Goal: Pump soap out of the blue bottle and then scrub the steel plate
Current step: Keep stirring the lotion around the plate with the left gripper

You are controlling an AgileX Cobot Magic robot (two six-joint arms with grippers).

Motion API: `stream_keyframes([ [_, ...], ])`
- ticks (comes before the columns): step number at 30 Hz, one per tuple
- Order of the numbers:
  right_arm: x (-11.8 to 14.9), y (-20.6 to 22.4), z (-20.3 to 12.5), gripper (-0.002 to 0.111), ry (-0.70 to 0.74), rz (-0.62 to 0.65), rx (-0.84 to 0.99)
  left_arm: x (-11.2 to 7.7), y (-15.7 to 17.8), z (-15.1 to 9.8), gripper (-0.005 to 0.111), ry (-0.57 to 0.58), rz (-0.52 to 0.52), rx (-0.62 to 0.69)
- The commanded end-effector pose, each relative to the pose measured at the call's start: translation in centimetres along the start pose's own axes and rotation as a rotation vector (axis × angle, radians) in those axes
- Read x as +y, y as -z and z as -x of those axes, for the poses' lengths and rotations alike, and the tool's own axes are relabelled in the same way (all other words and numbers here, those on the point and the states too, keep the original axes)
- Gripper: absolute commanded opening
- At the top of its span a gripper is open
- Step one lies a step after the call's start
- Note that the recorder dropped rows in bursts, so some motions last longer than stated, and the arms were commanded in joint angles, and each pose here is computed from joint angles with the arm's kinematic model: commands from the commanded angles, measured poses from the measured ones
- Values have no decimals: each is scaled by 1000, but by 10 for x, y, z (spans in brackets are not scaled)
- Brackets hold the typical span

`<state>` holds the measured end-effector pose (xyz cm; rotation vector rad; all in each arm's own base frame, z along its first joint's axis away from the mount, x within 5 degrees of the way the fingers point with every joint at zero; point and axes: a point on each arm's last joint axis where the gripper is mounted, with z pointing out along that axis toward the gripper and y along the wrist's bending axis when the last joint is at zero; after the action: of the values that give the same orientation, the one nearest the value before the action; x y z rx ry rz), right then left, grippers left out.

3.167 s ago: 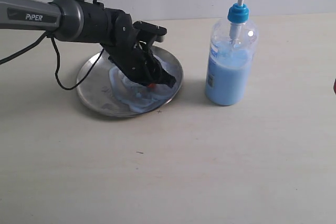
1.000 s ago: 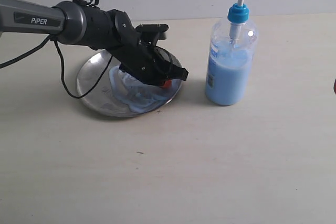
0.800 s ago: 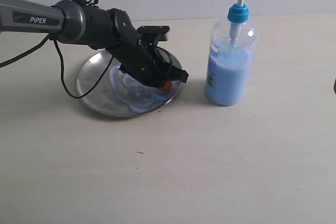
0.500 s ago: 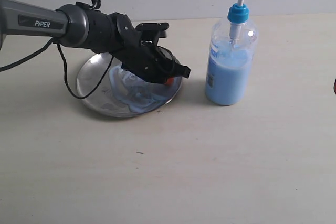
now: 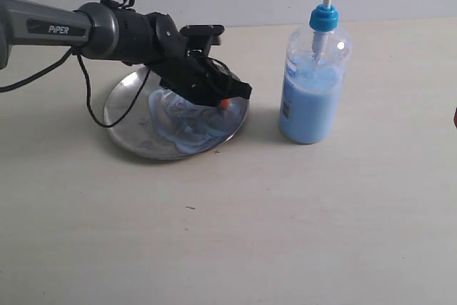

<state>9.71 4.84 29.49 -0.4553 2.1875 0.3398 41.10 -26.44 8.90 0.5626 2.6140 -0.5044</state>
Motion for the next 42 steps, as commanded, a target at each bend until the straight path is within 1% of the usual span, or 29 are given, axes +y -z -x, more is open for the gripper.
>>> stream_keyframes([
  [1, 0, 1, 0, 0, 3, -3, -12, 30, 9, -12, 0, -17, 62, 151],
  [3, 0, 1, 0, 0, 3, -3, -12, 36, 19, -14, 0, -34, 70, 217],
  [5, 0, 1, 0, 0, 3, -3, -12, 37, 28, -17, 0, -71, 81, 286],
  [8, 0, 1, 0, 0, 3, -3, -12, 28, 39, -20, 0, -117, 43, 356],
  [10, 0, 1, 0, 0, 3, -3, -12, 18, 40, -23, 0, -129, -19, 387],
  [12, 0, 1, 0, 0, 3, -3, -12, 8, 38, -24, 0, -129, -63, 382],
  [14, 0, 1, 0, 0, 1, -2, -12, -5, 34, -23, 0, -156, -82, 353],
  [16, 0, 1, 0, 0, 1, -2, -12, -17, 29, -21, 0, -177, -79, 299],
  [20, 0, 1, 0, 0, 1, -2, -12, -24, 22, -15, 0, -190, -62, 207],
  [25, 0, 1, 0, 0, 1, -2, -12, -20, 16, -8, 0, -185, -28, 105],
  [29, 0, 1, 0, 0, 1, -2, -12, -14, 13, -6, 0, -181, -8, 83],
  [33, 0, 1, 0, 0, 1, -2, -12, 2, 16, -2, 0, -126, 23, 73],
  [38, 0, 1, 0, 0, 1, -2, -12, 20, 21, -7, 0, -85, 32, 146],
  [42, 0, 1, 0, 0, 1, -2, -12, 23, 23, -13, 0, -75, 15, 227],
])
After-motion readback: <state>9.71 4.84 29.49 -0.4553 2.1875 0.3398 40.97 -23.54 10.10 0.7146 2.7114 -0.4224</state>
